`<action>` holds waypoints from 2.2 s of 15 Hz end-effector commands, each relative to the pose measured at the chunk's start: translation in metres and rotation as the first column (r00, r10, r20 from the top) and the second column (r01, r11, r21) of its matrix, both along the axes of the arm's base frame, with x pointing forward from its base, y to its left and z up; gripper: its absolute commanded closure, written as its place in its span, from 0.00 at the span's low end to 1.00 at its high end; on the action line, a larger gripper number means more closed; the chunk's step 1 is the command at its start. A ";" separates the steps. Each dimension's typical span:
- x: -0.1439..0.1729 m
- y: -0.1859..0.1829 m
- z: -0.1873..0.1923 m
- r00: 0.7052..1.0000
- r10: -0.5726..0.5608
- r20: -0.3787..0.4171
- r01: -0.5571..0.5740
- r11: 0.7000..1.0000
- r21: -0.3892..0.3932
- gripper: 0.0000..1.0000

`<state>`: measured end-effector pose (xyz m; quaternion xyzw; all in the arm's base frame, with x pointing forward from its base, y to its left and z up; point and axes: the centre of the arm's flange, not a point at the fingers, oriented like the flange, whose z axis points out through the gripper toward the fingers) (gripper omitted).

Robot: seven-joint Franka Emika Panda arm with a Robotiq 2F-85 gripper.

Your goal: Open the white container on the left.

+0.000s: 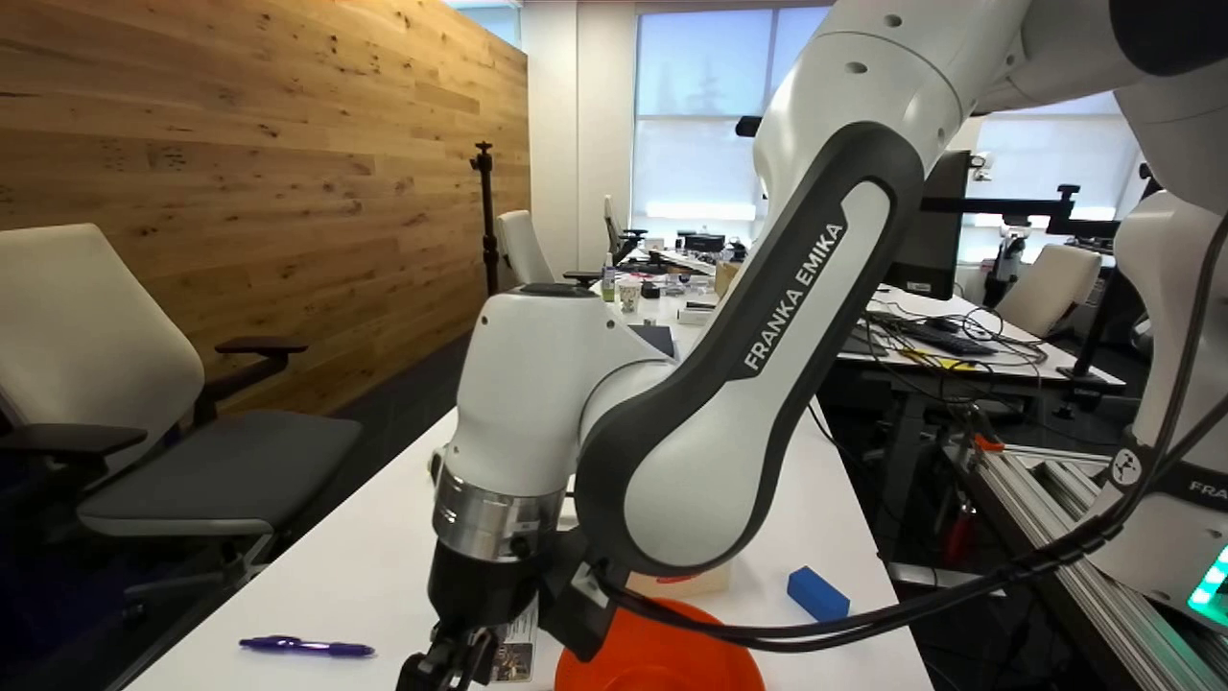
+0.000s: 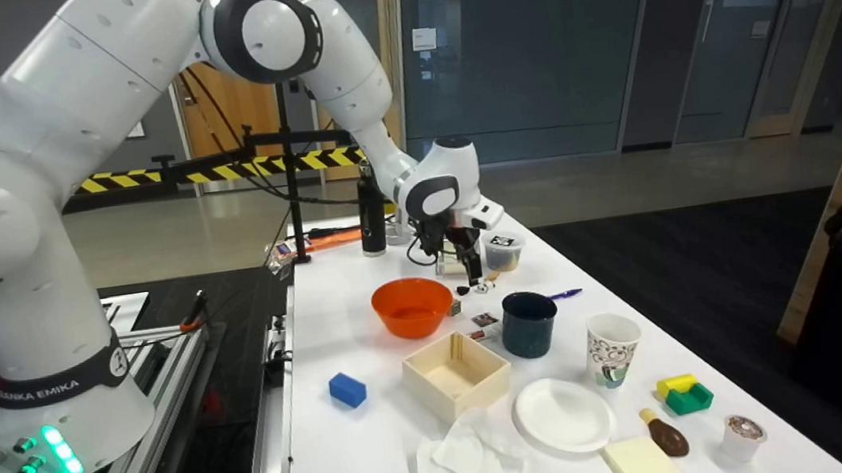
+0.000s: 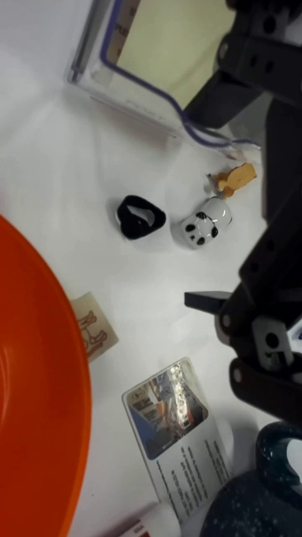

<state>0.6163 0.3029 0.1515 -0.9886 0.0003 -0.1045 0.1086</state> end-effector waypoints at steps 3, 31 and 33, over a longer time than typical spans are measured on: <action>-0.011 -0.005 0.019 1.000 0.016 -0.027 -0.018 0.996 -0.090 0.00; -0.027 -0.014 0.137 0.999 0.015 0.030 -0.011 0.991 -0.131 0.00; -0.029 -0.019 0.153 1.000 0.006 0.010 -0.004 0.987 -0.161 0.00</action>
